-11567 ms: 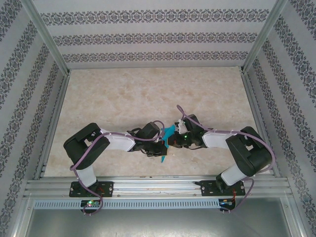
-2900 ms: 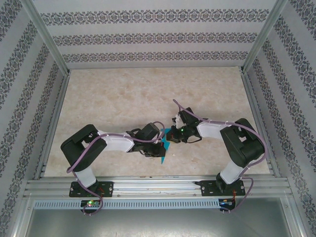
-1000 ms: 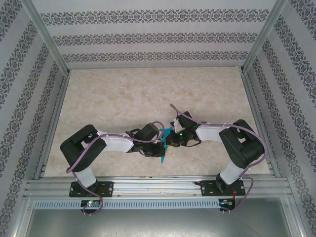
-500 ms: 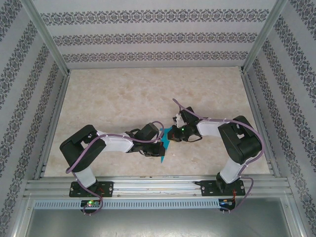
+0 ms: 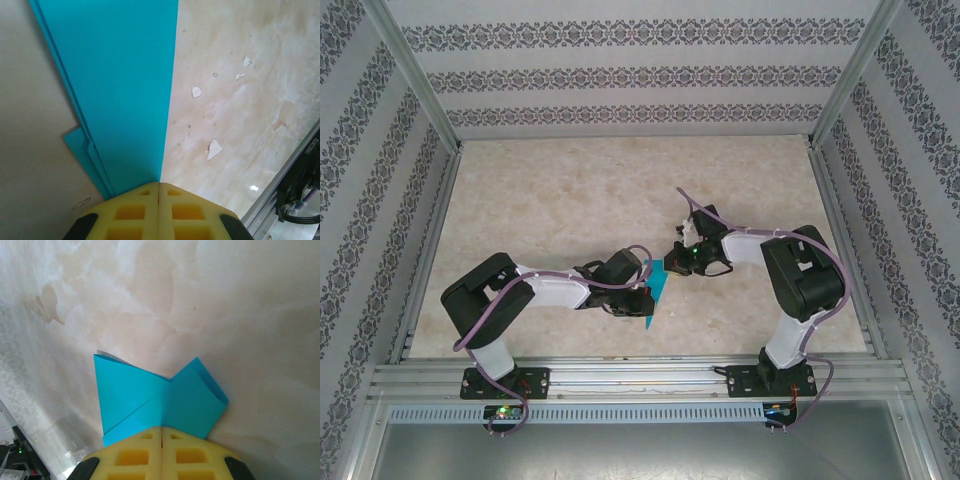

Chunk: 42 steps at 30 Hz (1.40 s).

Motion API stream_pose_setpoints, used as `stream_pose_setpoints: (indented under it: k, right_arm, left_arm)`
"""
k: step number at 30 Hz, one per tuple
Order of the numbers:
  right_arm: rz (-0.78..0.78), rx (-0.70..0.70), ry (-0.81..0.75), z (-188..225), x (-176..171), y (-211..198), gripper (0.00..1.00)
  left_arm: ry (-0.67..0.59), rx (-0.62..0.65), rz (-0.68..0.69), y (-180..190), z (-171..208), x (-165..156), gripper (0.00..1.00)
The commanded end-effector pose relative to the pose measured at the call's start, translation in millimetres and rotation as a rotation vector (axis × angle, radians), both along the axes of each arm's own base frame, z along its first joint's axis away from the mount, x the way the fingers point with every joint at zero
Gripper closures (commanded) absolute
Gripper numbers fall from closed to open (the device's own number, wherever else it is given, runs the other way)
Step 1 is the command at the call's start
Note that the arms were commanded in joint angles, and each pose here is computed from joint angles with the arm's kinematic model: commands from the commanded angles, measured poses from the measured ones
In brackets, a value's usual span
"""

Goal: Fold a paper plane with a square sheet of paper (fold left side to right side)
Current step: Fold the wing for the fifth time at the center of the table.

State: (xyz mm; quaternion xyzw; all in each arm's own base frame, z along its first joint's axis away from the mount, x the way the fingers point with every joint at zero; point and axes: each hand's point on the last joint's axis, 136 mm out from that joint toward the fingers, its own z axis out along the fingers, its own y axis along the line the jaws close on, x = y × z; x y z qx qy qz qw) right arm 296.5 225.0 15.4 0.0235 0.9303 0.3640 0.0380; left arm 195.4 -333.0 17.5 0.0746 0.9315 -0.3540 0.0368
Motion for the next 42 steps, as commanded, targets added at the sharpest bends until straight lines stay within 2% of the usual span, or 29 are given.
stream_pose_setpoints:
  k: [1, 22, 30, 32, 36, 38, 40, 42]
  right_arm:
    - [-0.055, -0.073, -0.069, -7.6, 29.1, -20.5, 1.00]
    - [-0.068, -0.064, -0.080, 1.4, 45.2, -28.2, 1.00]
    - [-0.078, -0.059, -0.145, 30.0, 55.7, -30.3, 1.00]
    - [-0.087, -0.069, -0.167, 39.0, 55.6, -34.8, 0.98]
    - [-0.107, -0.099, -0.199, 50.9, 49.7, -47.0, 0.85]
    - [-0.110, -0.097, -0.213, 57.3, 44.1, -50.5, 0.82]
    - [-0.110, -0.068, -0.212, 62.5, 35.6, -48.9, 0.82]
    - [-0.102, -0.003, -0.204, 67.4, 25.6, -40.5, 0.88]
  left_arm:
    - [0.100, 0.125, 0.011, 29.5, -28.4, -22.3, 1.00]
    - [0.093, 0.122, 0.012, 28.8, -27.3, -20.9, 1.00]
    - [0.090, 0.115, 0.019, 28.2, -25.9, -20.1, 1.00]
    - [0.088, 0.114, 0.022, 27.9, -25.5, -19.3, 1.00]
    - [0.086, 0.111, 0.025, 27.0, -25.2, -18.4, 1.00]
    - [0.084, 0.107, 0.026, 26.6, -24.7, -18.0, 1.00]
    - [0.081, 0.105, 0.028, 25.7, -23.9, -16.9, 1.00]
    - [0.079, 0.103, 0.029, 25.3, -23.1, -16.4, 1.00]
